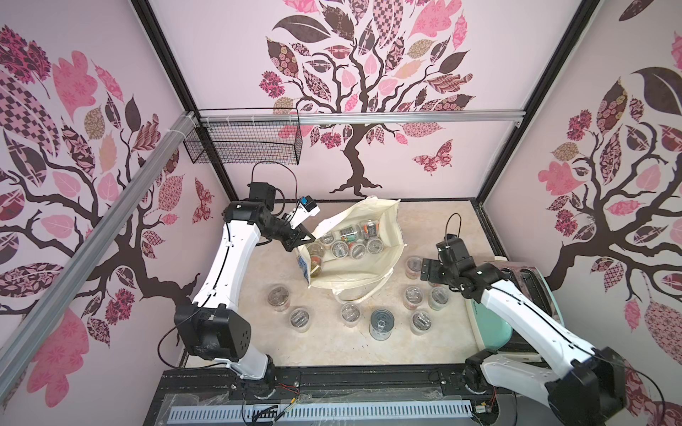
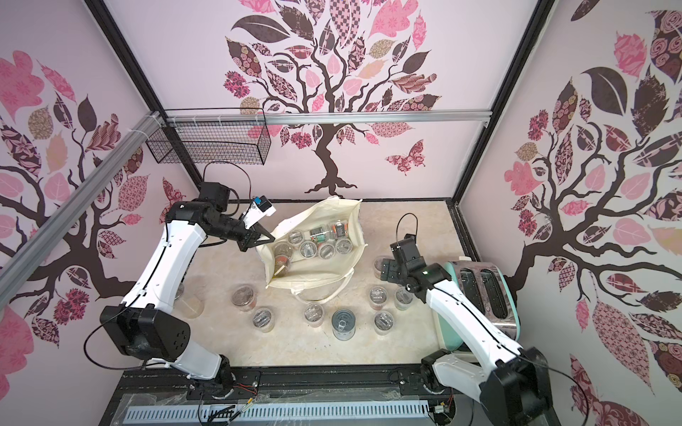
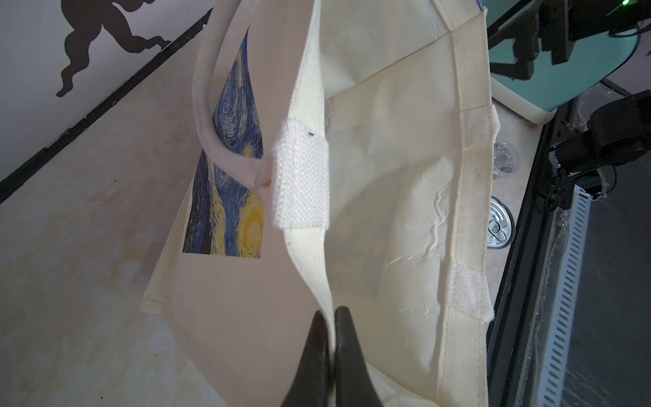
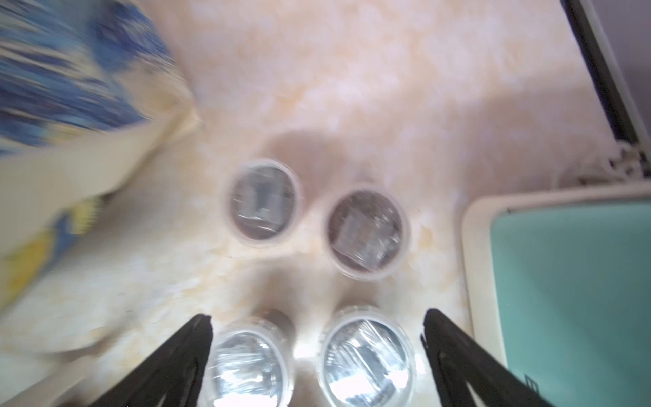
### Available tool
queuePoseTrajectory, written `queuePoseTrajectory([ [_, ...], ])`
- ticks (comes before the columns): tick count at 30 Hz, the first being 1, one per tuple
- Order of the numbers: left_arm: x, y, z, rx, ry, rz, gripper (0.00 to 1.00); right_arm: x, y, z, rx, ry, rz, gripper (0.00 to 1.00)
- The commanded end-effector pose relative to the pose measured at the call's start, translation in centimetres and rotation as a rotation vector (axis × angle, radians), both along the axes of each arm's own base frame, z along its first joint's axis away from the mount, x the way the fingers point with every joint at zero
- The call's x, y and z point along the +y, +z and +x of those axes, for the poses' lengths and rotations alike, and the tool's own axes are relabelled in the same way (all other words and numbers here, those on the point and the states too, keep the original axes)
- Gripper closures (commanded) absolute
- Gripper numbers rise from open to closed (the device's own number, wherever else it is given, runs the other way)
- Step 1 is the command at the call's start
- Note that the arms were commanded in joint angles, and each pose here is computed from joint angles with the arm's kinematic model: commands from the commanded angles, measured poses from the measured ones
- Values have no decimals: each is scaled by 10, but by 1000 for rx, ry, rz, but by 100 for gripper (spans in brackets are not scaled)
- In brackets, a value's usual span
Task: Take out the seed jars from the canvas bag
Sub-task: Place the seed jar at the center of the board.
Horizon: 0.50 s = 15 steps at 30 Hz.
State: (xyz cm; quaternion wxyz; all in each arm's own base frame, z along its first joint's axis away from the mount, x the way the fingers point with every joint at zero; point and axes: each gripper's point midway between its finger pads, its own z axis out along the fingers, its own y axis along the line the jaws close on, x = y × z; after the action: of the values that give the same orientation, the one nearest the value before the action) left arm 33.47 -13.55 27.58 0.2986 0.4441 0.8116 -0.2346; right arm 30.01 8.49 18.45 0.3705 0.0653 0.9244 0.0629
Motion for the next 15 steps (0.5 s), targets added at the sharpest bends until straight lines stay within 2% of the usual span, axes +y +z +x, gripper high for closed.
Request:
queuePoseTrajectory([
  [1, -2, -4, -11, 19, -32, 9, 100, 32, 59, 9, -190, 206, 77, 11],
  [4, -2, -8, -13, 20, -42, 41, 100, 55, 78, 15, -205, 278, 89, 15],
  [7, -3, -14, -15, 21, -56, 64, 100, 94, 98, 13, -260, 415, 5, 13],
  [9, -3, -13, -11, 13, -38, 68, 100, 114, 105, 16, -247, 470, 23, 13],
  [12, -5, -9, -6, 10, -18, 49, 100, 143, 102, 23, -208, 509, 69, 16],
  [15, -6, -5, 1, 7, 13, 29, 100, 181, 95, 23, -255, 556, -4, 14],
])
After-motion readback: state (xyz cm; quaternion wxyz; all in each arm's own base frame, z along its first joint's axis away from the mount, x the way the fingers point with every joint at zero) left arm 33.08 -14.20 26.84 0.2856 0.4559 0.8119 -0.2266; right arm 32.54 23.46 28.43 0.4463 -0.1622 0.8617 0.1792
